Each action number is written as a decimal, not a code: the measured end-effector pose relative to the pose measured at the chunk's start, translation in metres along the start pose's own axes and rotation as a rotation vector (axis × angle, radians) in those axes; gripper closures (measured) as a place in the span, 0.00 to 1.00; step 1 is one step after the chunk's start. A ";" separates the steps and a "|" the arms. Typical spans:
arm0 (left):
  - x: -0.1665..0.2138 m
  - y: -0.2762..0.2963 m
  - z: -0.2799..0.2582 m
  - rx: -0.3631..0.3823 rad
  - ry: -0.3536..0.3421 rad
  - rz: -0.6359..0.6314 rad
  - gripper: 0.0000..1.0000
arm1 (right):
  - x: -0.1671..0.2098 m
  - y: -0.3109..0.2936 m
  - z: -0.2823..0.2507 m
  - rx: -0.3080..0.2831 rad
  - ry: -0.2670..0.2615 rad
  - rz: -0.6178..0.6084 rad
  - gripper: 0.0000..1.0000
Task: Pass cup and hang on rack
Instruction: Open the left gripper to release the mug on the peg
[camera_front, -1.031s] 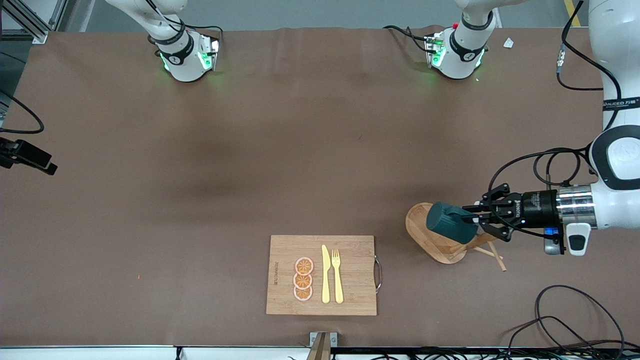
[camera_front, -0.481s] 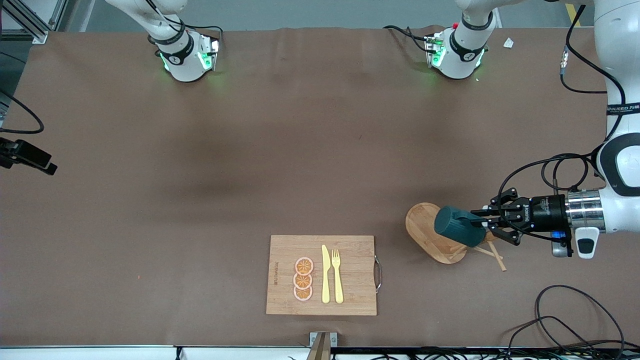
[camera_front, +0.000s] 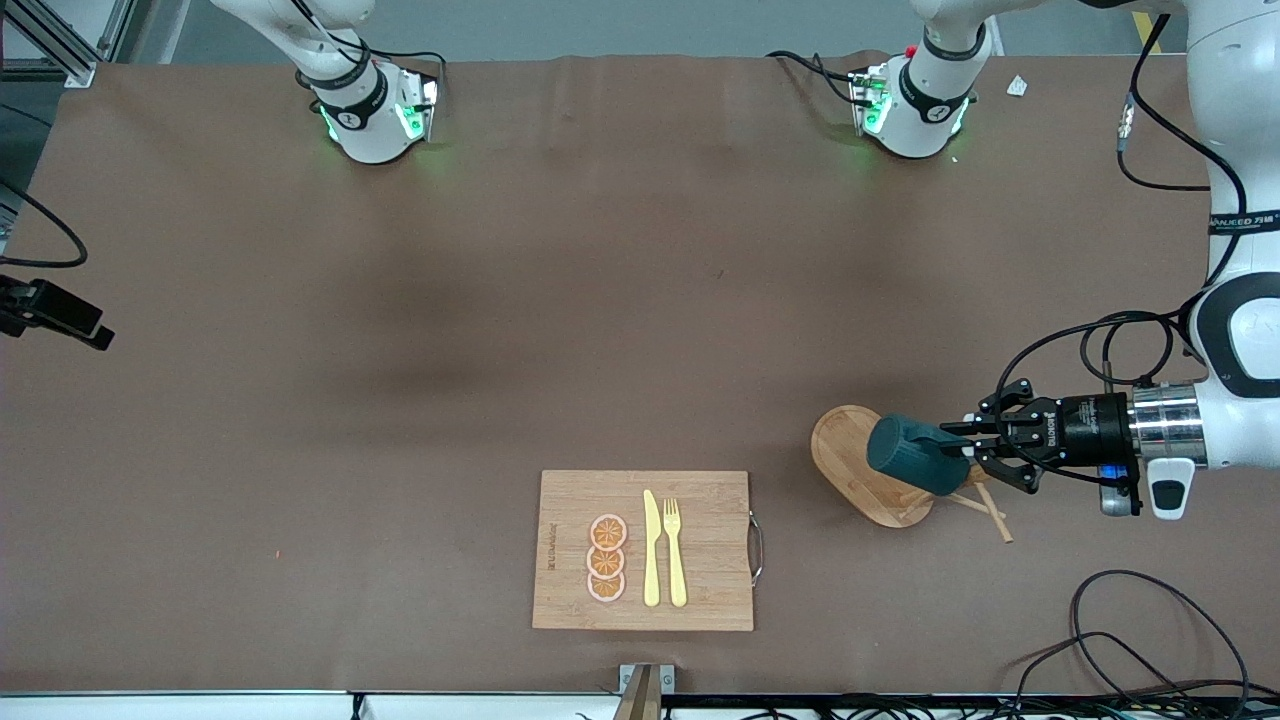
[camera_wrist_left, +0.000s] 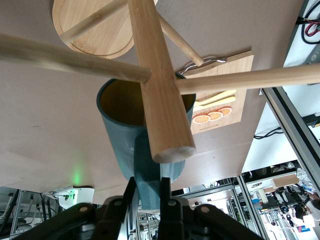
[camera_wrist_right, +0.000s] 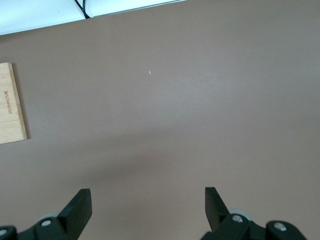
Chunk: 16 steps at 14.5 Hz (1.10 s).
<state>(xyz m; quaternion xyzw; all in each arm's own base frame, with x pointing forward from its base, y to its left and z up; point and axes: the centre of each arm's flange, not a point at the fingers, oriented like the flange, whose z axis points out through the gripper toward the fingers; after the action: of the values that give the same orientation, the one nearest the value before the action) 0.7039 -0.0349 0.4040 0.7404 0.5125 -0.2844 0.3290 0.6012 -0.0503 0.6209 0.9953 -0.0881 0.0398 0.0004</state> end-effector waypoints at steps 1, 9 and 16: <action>0.000 0.000 0.000 0.000 0.000 0.000 0.79 | 0.000 0.000 0.000 0.000 0.000 0.000 0.00; 0.016 -0.001 0.011 0.002 -0.006 -0.029 0.67 | 0.000 0.001 0.000 -0.001 0.000 0.001 0.00; -0.035 0.012 -0.012 -0.032 0.018 0.011 0.07 | 0.000 0.001 0.000 -0.001 0.000 0.001 0.00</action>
<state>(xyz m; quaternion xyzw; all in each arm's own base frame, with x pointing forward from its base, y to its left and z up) 0.7055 -0.0486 0.4404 0.7403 0.5160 -0.2677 0.3376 0.6012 -0.0511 0.6209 0.9953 -0.0887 0.0398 0.0007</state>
